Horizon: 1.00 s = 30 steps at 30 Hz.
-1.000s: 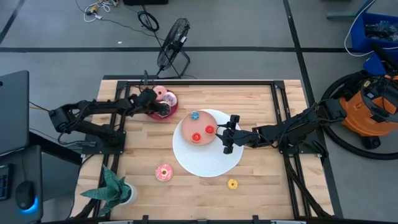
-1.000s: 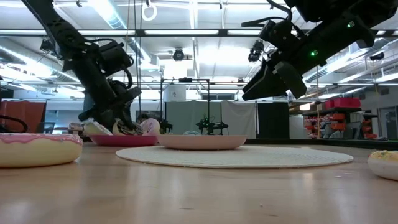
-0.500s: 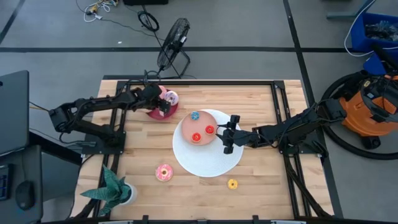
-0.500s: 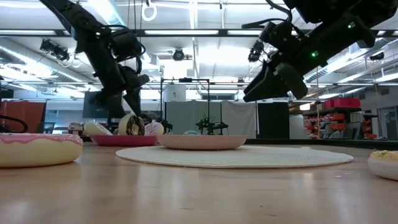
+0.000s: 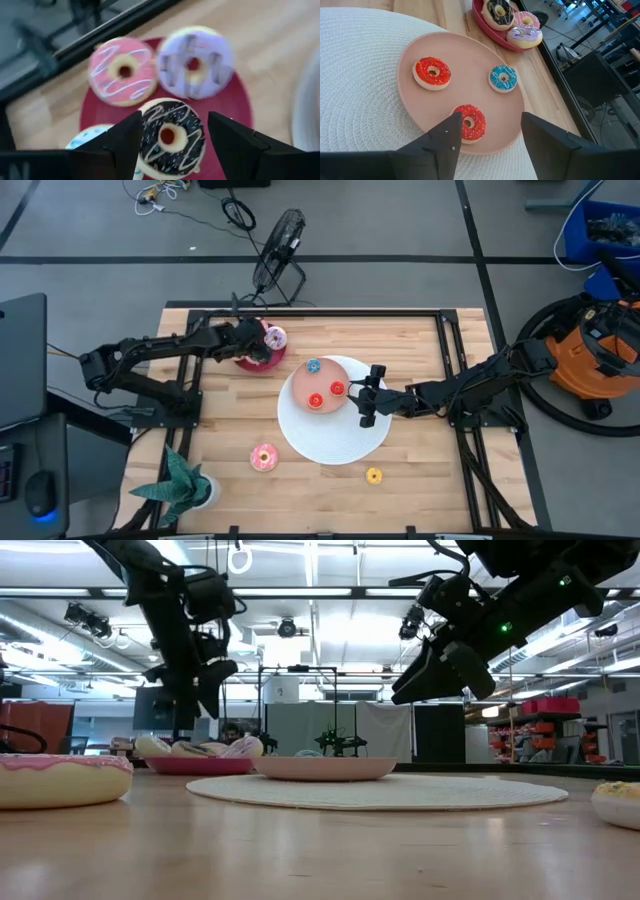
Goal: Pick & Place donuts
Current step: Put the big brown donut on the dark pink plate
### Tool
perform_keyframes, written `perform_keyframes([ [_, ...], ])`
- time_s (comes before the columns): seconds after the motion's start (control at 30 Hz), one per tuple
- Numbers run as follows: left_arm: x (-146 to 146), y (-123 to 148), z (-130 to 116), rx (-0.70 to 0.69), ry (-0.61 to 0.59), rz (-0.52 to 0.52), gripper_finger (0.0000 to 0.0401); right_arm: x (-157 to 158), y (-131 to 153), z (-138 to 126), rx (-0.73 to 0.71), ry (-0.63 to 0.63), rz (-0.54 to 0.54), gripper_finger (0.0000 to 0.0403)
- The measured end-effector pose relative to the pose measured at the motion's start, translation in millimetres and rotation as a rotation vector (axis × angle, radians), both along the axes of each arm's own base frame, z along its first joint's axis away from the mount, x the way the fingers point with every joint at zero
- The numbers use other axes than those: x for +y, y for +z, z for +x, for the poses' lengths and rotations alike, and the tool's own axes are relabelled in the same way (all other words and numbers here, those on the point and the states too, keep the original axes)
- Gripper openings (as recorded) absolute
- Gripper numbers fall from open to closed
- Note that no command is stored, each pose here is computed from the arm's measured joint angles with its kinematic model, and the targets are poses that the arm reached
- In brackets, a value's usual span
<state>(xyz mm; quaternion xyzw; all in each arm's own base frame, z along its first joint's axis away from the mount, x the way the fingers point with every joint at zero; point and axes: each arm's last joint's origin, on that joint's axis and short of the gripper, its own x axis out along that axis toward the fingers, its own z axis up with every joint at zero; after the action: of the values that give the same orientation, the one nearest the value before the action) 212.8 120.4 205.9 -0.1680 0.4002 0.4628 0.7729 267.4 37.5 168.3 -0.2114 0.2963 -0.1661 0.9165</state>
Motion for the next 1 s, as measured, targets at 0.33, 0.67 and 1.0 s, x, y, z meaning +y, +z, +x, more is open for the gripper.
perform_keyframes([
  [0.33, -39.2, -21.2, 23.7, 0.235, -0.456, -0.022, 0.0185, 0.2, 0.5, 0.3, -0.007, -0.001, 0.003, 0.0212],
  [0.67, -19.2, -50.7, 24.2, 0.382, -0.305, -0.023, 0.0152, 0.1, 0.8, 0.6, -0.009, 0.001, 0.001, 0.0212],
  [1.0, -21.5, -48.0, 29.1, 0.386, -0.352, 0.038, 0.0151, 0.1, 0.4, 0.3, -0.004, 0.0, 0.001, 0.0212],
])
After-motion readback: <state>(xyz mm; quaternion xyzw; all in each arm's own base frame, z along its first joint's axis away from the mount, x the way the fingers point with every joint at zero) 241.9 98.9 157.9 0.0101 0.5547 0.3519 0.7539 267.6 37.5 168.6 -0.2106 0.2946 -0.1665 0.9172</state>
